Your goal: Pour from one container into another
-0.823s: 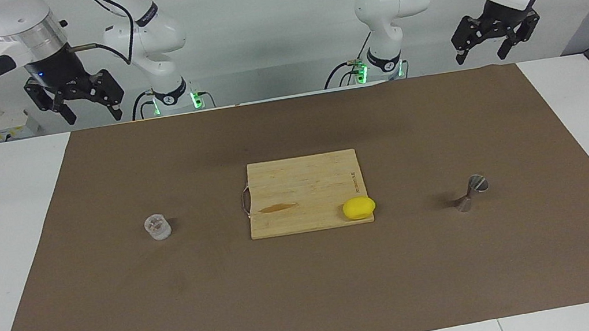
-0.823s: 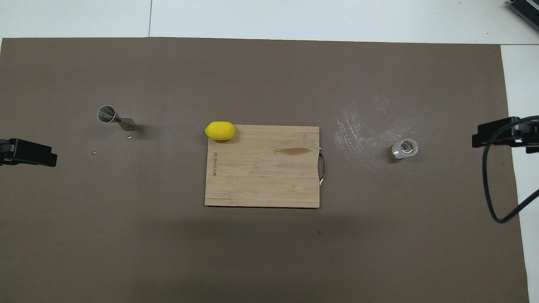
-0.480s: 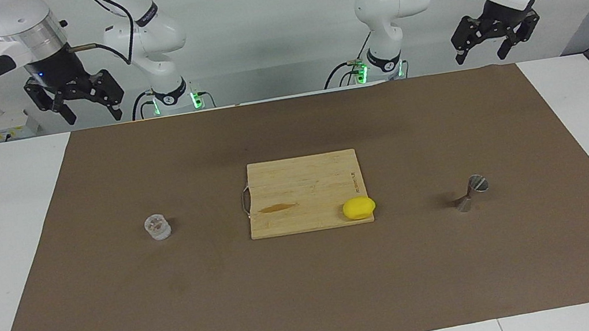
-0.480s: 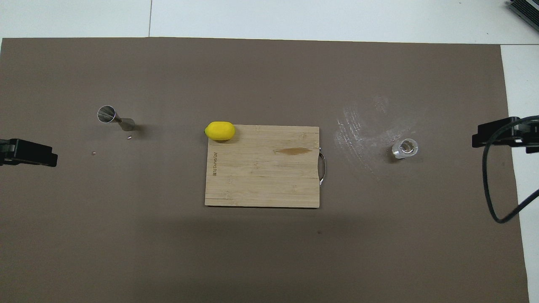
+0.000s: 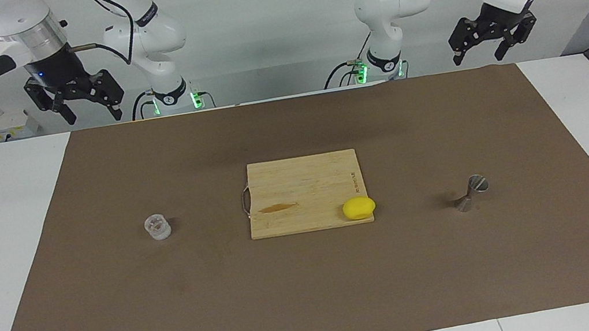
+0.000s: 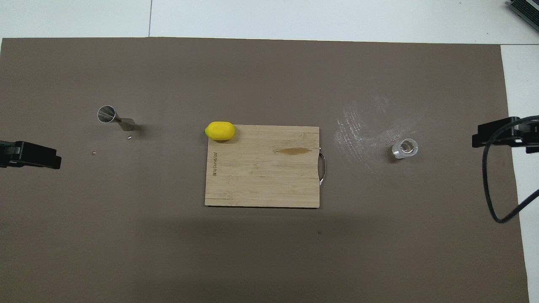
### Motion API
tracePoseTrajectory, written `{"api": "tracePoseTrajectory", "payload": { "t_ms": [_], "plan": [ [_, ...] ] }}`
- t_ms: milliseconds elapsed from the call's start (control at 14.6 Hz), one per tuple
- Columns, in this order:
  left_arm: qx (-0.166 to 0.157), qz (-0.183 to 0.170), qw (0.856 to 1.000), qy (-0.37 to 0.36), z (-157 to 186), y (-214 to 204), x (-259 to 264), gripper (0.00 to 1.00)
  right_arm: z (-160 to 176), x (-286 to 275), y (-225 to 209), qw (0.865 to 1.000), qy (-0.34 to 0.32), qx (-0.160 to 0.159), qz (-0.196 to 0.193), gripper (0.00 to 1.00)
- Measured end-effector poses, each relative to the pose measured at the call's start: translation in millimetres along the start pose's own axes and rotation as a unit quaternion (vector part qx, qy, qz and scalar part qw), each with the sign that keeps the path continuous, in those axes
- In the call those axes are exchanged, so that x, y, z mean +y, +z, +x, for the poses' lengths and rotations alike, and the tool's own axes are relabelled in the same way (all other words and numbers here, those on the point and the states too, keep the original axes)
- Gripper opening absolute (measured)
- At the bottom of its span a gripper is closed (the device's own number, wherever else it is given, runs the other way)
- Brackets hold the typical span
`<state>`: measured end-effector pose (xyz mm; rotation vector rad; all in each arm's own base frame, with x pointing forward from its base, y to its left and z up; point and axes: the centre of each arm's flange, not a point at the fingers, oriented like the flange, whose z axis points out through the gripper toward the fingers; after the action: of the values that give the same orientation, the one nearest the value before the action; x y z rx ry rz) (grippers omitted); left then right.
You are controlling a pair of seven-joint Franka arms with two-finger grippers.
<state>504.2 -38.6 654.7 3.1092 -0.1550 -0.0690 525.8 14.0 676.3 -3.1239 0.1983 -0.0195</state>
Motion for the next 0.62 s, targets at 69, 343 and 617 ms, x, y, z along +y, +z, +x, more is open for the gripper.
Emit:
{"api": "tracePoseTrajectory", "payload": {
  "t_ms": [69, 343, 617],
  "plan": [
    [0.0, 0.0, 1.0, 0.001, 0, 0, 1, 1.0, 0, 0, 0, 1.0, 0.0, 0.0, 0.0, 1.0],
    [0.015, 0.001, 1.0, -0.001, 2, 7, 0, 1.0, 0, 0, 0, 1.0, 0.0, 0.0, 0.0, 1.0],
    [0.032, -0.053, 0.997, -0.046, 6, 36, -27, 1.0, 0, 0, 0, 1.0, 0.0, 0.0, 0.0, 1.0]
  ]
}}
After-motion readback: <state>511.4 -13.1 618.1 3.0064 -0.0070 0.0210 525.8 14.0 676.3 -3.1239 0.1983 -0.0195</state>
